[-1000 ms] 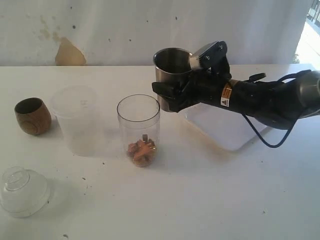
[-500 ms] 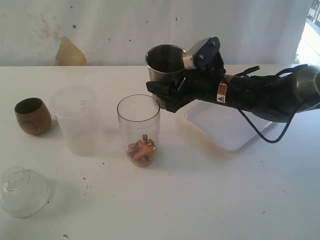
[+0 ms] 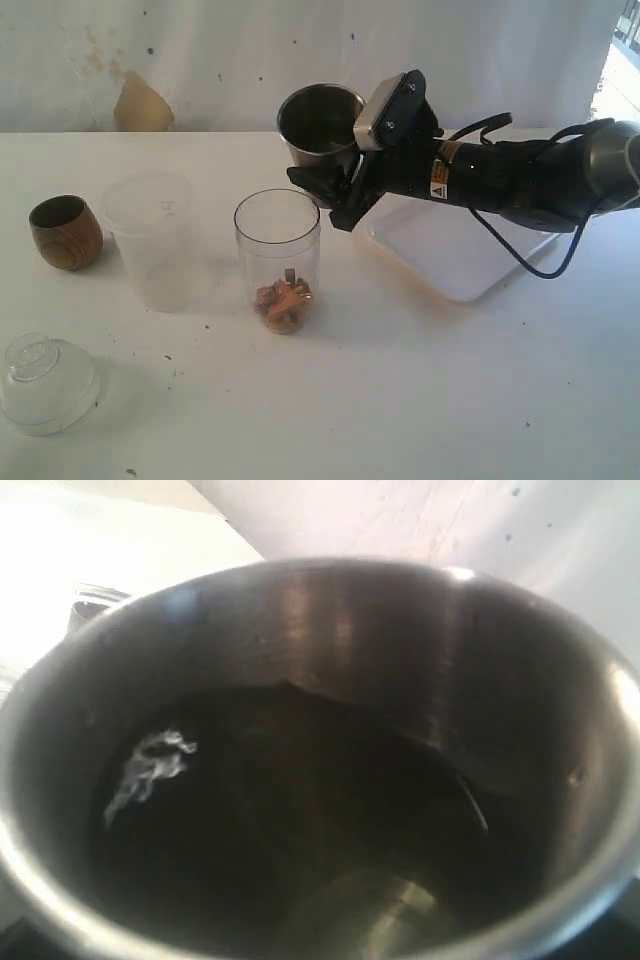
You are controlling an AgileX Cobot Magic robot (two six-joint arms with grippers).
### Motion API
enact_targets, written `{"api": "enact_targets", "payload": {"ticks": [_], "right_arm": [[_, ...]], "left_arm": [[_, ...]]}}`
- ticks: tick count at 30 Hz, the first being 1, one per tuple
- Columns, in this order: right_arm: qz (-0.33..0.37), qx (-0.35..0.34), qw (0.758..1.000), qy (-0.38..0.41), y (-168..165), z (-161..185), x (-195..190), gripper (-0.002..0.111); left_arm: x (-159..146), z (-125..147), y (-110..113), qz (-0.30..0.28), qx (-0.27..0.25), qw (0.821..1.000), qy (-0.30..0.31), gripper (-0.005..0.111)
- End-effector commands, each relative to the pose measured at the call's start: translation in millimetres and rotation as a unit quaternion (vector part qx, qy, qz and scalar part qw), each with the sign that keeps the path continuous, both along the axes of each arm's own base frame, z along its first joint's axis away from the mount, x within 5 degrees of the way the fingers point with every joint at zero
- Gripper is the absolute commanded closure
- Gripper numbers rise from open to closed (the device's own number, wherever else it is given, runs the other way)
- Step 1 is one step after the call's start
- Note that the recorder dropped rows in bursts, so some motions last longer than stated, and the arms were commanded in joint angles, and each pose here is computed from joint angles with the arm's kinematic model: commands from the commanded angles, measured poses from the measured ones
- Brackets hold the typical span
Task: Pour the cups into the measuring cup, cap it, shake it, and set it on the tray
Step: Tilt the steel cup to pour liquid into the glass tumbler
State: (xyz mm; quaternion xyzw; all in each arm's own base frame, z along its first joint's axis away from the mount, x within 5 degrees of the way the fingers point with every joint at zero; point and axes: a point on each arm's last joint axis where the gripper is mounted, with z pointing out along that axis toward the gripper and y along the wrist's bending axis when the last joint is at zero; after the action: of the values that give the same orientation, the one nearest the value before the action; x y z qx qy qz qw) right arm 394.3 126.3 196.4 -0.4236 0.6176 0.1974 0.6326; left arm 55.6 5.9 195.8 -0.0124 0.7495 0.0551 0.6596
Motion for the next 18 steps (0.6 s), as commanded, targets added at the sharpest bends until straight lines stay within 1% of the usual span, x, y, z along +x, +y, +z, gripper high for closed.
{"api": "enact_targets", "payload": {"ticks": [1,3,8,12,18], "right_arm": [[0.014,-0.019,0.996,-0.082,1.3,13.6,-0.1,0.108],[0.016,-0.035,0.994,-0.102,1.3,13.6,-0.1,0.108],[0.014,-0.039,0.993,-0.108,1.3,16.1,2.1,0.108],[0.016,-0.059,0.989,-0.138,1.5,17.6,2.9,0.108],[0.013,-0.078,0.985,-0.152,0.9,17.9,4.6,0.108]], "left_arm": [[0.0,-1.0,-0.1,0.0,-0.004,1.0,-0.005,0.106],[0.0,-1.0,-0.1,0.0,-0.004,1.0,-0.005,0.106],[0.0,-1.0,-0.1,0.0,-0.004,1.0,-0.005,0.106],[0.0,-1.0,-0.1,0.0,-0.004,1.0,-0.005,0.106],[0.0,-1.0,-0.1,0.0,-0.004,1.0,-0.005,0.106]]}}
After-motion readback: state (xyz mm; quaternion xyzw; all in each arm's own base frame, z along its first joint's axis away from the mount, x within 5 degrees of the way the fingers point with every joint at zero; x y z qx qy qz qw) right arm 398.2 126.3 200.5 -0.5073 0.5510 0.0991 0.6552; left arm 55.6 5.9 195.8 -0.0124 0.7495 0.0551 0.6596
